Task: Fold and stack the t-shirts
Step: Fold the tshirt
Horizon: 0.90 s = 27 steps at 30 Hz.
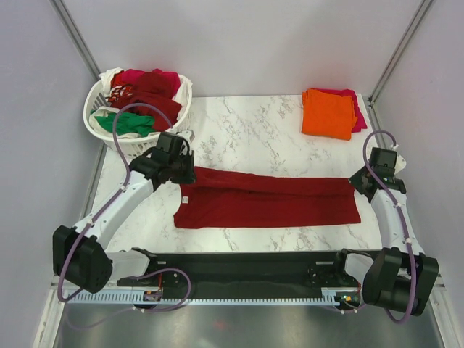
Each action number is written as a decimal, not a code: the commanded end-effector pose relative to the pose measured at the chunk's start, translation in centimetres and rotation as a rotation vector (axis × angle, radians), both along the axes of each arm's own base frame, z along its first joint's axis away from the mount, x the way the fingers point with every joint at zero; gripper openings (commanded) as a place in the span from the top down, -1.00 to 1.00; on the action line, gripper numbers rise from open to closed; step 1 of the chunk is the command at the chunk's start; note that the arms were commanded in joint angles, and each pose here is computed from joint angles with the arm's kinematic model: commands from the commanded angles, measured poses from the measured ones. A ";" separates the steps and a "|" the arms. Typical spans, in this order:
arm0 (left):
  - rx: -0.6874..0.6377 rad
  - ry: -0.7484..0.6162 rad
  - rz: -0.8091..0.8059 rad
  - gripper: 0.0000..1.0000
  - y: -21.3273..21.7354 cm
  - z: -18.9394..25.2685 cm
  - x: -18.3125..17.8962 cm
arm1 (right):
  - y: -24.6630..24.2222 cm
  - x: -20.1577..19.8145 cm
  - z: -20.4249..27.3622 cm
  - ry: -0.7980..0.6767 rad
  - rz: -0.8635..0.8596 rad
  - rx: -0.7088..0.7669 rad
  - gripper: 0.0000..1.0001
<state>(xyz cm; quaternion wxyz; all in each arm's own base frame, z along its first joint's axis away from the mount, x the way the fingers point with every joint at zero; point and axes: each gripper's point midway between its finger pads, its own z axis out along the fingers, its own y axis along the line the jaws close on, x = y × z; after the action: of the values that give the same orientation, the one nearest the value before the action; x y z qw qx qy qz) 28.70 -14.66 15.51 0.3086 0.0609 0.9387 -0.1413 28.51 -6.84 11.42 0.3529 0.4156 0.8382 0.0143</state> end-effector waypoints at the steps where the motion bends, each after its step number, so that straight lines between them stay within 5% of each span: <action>1: -0.034 -0.011 0.008 0.95 -0.1 0.5 -1.3 | -0.1 -0.8 -0.1 -0.011 -0.017 0.009 1.00; 9: -0.007 0.079 0.026 0.91 0.6 -3.1 -3.7 | -0.8 -3.2 -2.5 0.040 -0.084 0.011 0.96; 12: 0.000 0.148 0.033 0.75 0.7 -4.7 -4.7 | -0.8 -3.9 -3.8 0.074 -0.101 0.051 0.39; 13: 0.005 0.181 0.028 0.64 0.7 -5.3 -5.2 | -0.8 -4.2 -4.4 0.087 -0.113 0.065 -0.25; 15: 0.002 0.215 0.009 0.13 0.4 -5.7 -5.8 | -0.8 -4.1 -4.3 0.084 -0.117 0.083 -0.84; 16: 0.007 0.227 -0.006 -0.05 0.2 -5.8 -6.1 | -0.9 -3.9 -3.9 0.072 -0.114 0.077 -0.95; 18: 0.019 0.222 -0.017 -0.74 0.1 -5.2 -6.5 | -1.4 -3.8 -3.0 0.056 -0.119 0.050 -0.96; 19: 0.018 0.194 -0.006 -0.84 0.0 -4.3 -6.1 | -1.6 -3.7 -2.0 0.031 -0.124 0.034 -0.96; 24: 0.046 0.075 0.057 -0.75 0.9 -1.3 -4.0 | -0.2 -2.1 1.3 -0.111 -0.061 0.077 -0.96; 27: 0.073 0.068 0.074 -0.51 0.8 -1.7 -2.8 | 1.6 -0.8 2.7 -0.190 0.034 0.107 -0.90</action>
<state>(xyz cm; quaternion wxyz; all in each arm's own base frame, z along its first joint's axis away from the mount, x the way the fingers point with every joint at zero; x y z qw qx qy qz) 23.99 -14.02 12.54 0.2466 0.0490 0.9610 -0.1154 25.29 -6.89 10.78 0.3604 0.4538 0.8138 0.0433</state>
